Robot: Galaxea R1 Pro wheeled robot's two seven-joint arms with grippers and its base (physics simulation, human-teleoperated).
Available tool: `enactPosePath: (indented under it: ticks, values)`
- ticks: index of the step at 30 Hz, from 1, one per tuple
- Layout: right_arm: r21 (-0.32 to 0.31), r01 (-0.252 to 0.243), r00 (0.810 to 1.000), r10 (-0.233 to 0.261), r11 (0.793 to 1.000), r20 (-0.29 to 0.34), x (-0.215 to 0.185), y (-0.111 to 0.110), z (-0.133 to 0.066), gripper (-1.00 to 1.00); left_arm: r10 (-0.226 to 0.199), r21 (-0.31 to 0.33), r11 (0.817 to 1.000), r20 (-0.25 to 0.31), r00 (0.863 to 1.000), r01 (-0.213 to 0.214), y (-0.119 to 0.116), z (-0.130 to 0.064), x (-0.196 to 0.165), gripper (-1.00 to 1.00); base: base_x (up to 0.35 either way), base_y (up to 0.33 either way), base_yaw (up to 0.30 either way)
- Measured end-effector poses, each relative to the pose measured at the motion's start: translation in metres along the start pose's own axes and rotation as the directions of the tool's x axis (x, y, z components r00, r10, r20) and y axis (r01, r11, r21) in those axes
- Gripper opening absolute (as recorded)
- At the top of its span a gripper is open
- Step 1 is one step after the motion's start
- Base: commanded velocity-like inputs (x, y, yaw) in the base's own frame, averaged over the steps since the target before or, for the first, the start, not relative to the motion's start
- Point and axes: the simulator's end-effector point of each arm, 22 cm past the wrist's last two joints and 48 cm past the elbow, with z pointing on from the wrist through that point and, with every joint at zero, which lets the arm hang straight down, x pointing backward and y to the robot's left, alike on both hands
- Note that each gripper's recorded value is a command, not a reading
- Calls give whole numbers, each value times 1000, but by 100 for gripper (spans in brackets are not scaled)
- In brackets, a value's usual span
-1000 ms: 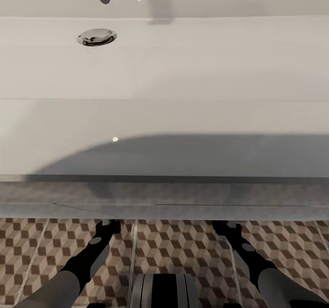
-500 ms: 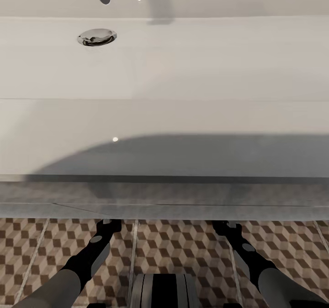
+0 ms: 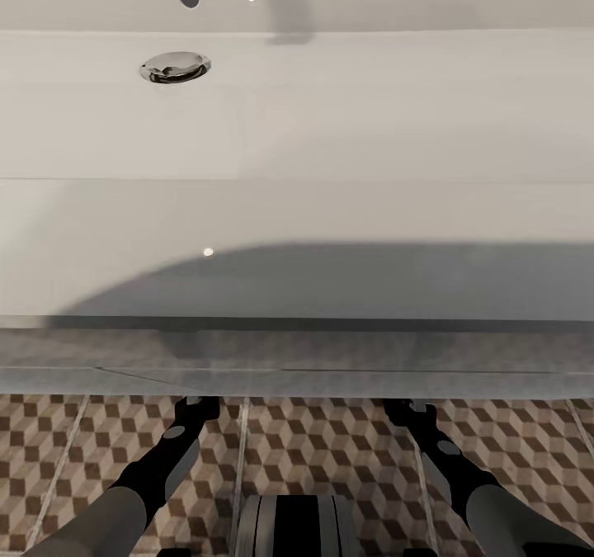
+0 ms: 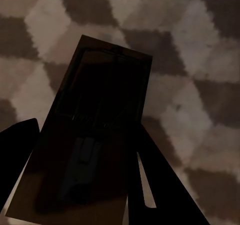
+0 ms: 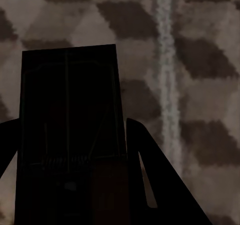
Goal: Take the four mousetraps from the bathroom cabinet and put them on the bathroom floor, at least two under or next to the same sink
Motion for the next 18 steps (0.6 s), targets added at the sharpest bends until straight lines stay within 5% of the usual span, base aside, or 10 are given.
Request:
enactPosePath:
  ticks: [18]
  values:
    - [-2,4,1000,-4,1000,0,0,1,0,-100,8,-11,1000,-10,1000,-8,8,0,6,-100,0,0,0]
